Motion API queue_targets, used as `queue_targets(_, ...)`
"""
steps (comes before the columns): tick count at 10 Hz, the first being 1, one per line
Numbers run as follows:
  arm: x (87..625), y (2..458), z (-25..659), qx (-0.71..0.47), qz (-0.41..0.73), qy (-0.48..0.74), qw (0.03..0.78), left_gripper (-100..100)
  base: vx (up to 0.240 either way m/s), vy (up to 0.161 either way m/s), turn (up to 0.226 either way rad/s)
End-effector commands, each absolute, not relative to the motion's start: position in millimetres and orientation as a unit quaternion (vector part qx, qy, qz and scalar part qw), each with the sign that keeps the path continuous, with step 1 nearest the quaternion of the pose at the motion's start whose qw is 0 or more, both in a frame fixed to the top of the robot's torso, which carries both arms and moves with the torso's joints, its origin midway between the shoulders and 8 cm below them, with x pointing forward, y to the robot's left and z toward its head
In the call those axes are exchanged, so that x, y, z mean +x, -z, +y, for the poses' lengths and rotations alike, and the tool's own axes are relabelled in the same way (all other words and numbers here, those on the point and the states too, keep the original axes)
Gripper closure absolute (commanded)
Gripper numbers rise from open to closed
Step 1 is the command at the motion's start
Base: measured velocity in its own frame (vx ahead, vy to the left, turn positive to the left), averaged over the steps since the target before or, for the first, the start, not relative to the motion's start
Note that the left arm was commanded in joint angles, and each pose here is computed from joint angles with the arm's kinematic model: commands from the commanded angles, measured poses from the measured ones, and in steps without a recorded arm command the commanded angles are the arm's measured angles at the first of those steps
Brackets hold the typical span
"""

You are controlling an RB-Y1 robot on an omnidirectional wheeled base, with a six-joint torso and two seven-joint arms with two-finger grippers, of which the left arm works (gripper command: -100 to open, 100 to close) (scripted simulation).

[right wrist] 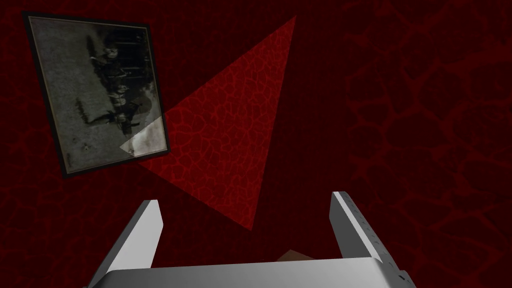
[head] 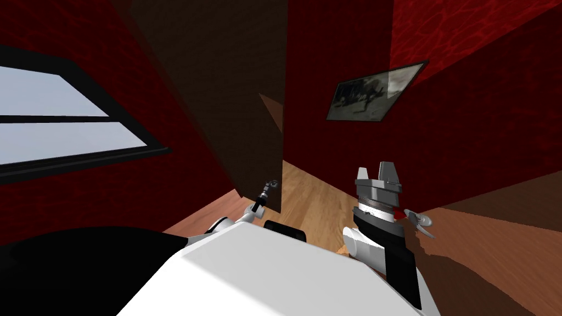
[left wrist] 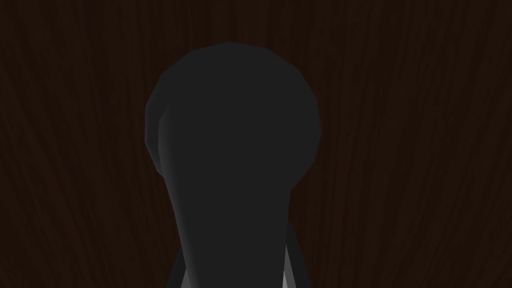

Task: Push the door open

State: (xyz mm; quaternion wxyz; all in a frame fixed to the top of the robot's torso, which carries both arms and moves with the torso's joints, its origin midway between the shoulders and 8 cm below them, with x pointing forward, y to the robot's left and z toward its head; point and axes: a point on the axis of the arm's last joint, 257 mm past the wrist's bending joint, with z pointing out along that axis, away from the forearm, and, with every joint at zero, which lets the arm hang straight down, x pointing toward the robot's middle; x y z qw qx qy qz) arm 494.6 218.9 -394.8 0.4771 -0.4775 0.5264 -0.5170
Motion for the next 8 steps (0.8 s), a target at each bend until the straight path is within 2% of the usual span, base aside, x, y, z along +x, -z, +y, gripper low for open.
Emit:
queue_targets(1,498.3,390.6,225.7,-0.481,0.517,0.515,0.485,100,0.175,-0.117,0.056)
queue_targets(4,498.2,391.3,235.0,-0.491,0.509,0.508,0.492,100,0.159,-0.116,0.048)
queue_targets(6,498.0,391.8,249.7,-0.495,0.505,0.5,0.499,100,0.094,-0.032,0.048)
queue_targets(8,497.8,391.7,256.7,-0.499,0.501,0.496,0.503,100,0.177,-0.058,0.053)
